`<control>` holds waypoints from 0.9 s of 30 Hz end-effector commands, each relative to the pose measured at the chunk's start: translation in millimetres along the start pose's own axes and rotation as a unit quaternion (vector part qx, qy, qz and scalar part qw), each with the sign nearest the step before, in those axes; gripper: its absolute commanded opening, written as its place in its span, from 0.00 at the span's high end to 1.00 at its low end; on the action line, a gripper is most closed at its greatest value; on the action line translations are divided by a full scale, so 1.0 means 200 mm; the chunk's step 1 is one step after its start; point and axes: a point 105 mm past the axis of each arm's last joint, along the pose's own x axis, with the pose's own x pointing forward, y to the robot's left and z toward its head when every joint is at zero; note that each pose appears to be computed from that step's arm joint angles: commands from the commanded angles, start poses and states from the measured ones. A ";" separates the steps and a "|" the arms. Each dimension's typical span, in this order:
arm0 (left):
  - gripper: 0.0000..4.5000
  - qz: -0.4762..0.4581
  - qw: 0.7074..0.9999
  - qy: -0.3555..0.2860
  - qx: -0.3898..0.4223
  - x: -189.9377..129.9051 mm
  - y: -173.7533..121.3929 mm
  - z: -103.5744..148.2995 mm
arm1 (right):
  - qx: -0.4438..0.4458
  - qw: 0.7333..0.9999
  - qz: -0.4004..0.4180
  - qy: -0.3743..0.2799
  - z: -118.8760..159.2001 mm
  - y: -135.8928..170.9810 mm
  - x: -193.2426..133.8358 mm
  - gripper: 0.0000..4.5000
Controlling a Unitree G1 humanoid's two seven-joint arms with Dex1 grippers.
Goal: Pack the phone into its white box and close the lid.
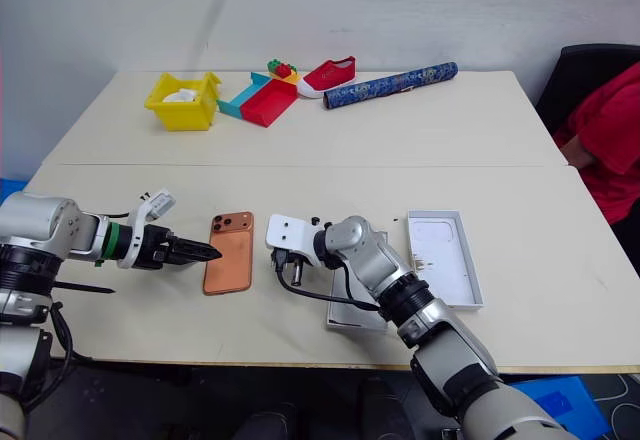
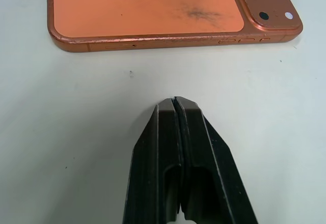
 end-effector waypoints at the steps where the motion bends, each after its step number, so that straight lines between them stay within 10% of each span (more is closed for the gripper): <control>1: 0.00 0.018 0.998 0.051 -0.032 0.08 0.05 -0.13 | -0.012 1.000 0.001 -0.011 0.05 -0.01 0.00 1.00; 27: 0.00 0.022 0.998 0.026 -0.061 -0.04 0.15 -0.17 | -0.014 1.000 0.015 -0.012 0.05 0.01 0.02 1.00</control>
